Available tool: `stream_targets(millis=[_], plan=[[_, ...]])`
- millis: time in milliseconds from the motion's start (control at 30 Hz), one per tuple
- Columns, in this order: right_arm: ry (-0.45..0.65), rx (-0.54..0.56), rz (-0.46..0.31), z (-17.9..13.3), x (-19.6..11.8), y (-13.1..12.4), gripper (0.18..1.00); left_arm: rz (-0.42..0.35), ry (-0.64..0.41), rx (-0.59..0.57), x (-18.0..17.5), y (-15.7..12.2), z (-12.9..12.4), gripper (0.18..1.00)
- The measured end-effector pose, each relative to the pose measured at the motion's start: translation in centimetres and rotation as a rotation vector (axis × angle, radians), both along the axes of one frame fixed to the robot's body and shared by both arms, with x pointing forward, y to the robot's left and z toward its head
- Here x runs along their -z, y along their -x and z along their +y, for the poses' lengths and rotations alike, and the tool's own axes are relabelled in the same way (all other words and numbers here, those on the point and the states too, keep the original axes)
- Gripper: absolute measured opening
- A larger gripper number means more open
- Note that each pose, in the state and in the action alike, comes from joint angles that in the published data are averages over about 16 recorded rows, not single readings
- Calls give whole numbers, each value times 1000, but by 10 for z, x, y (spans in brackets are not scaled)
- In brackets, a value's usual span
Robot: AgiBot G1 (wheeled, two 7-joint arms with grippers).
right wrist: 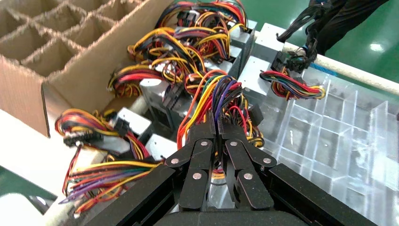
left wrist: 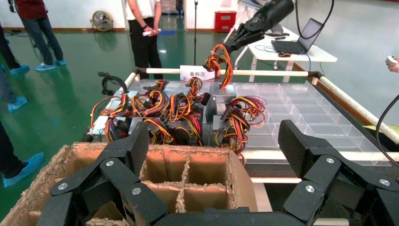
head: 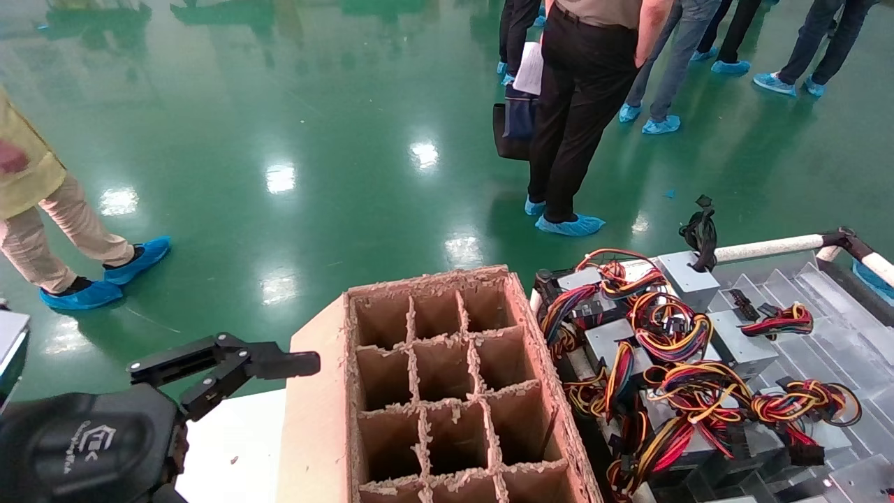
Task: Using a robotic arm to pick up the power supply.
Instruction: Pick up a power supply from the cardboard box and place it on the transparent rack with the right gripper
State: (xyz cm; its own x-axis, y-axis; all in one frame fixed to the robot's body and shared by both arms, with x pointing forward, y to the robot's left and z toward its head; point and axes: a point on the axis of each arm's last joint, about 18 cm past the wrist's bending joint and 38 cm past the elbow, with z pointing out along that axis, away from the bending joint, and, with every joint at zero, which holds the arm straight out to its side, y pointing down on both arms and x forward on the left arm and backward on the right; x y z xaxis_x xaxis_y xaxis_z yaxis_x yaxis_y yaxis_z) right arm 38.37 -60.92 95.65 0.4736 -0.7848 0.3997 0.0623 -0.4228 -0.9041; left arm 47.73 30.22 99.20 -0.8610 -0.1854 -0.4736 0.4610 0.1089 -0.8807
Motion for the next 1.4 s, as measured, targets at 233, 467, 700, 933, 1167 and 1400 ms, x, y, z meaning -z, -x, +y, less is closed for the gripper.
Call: stream_targets(millis=[233,467,700,933,1167,1400], plan=[[-75,-15,-49,3,-1,-4,192,0,0,0,0,0,0,1001],[-112,-39,-94,8,-3,-6,192,0,0,0,0,0,0,1001],[-142,-64,-108,14,3,-9,192,0,0,0,0,0,0,1001],[-199,-69,-105,16,20,-16,192,0,0,0,0,0,0,1001],[-301,-42,-130,14,42,-24,192,0,0,0,0,0,0,1001],[-419,3,-200,10,68,-27,192,0,0,0,0,0,0,1001]])
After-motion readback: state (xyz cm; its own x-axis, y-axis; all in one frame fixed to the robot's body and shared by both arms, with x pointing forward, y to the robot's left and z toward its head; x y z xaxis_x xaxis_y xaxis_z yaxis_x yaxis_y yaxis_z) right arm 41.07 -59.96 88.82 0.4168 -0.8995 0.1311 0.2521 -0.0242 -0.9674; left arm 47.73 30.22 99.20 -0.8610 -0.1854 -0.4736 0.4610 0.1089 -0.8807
